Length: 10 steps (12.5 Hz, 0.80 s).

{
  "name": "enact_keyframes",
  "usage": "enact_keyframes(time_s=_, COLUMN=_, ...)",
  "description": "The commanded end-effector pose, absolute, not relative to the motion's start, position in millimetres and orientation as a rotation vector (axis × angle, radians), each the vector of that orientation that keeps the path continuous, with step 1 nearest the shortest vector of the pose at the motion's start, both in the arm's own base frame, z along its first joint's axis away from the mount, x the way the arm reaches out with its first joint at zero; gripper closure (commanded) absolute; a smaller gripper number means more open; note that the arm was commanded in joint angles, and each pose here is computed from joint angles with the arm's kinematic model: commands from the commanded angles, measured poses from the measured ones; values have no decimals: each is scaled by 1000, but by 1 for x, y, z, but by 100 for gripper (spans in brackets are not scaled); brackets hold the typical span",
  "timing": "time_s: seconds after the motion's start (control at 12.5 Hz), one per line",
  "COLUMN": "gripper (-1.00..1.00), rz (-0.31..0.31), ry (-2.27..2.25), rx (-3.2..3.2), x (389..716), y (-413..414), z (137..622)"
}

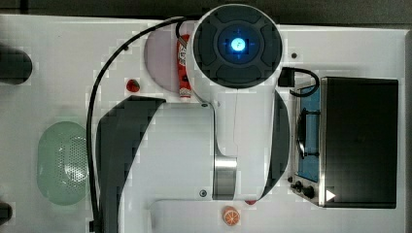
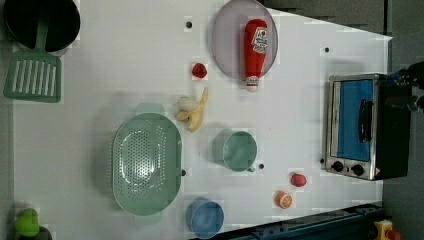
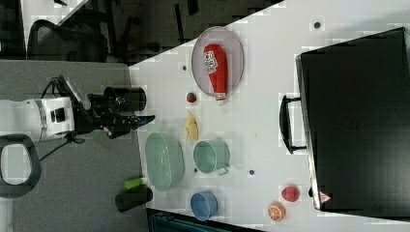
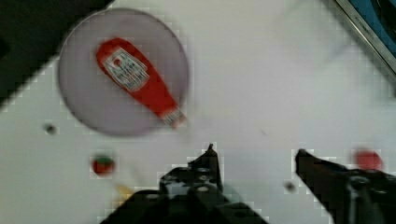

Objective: Pick ketchup from plate and place it on table.

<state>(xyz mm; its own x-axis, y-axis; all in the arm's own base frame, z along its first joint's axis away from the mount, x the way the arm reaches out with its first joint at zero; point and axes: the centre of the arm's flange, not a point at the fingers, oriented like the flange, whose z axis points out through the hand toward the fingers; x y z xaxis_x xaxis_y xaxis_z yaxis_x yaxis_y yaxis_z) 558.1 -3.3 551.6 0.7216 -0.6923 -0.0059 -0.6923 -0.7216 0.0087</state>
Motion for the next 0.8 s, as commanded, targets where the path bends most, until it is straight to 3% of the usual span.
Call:
enact_keyframes(time_s=0.08, gripper=-41, rz=-115, ry=-1157, rx=2917, x=520, y=-22, z=590)
enact_keyframes(time_s=0.32, gripper=-100, rz=-161, ry=-1106, rx=2926, x=537, y=-11, z=562)
enact_keyframes(time_s=0.8, gripper=-100, rz=-67, ry=-938, rx=3030, x=599, y=10, z=484)
